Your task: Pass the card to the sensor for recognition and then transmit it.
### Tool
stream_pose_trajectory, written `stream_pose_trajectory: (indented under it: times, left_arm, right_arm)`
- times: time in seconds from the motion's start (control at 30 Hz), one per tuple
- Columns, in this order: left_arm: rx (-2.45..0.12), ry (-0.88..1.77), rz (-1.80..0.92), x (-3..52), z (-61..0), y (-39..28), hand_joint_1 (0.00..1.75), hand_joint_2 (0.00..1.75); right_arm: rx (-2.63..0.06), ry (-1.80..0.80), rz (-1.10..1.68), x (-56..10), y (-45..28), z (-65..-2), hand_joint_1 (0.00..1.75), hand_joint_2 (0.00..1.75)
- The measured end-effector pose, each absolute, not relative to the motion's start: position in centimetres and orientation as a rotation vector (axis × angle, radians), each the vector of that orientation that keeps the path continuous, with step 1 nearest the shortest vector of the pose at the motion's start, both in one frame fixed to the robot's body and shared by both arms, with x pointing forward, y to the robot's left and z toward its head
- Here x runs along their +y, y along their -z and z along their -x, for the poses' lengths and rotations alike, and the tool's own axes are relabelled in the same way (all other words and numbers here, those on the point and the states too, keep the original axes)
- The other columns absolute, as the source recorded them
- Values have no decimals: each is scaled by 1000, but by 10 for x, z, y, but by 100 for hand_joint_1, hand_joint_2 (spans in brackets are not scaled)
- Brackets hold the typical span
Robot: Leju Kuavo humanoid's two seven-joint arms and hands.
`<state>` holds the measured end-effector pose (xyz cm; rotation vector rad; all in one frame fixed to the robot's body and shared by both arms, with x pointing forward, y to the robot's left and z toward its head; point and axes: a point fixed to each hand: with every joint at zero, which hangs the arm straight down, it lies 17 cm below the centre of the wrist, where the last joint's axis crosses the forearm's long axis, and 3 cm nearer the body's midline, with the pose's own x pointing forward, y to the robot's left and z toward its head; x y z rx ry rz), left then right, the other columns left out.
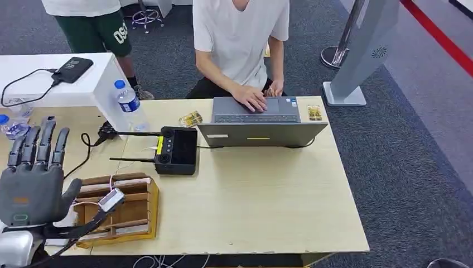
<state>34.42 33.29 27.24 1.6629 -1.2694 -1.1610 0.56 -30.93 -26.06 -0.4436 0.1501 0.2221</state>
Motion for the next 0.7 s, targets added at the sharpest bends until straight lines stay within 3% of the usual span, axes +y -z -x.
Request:
stream_pose_trajectory:
  times: [0.37,0.7]
  left_arm:
    - [-1282,1108,-1625,373,-277,-270,0,175]
    - [-933,810,-1741,486,-221,-267,0,175]
  right_arm:
    - [181,-96,435,-304,260,-1,0,175]
    - [165,-72,418,-299,260,-18,0,175]
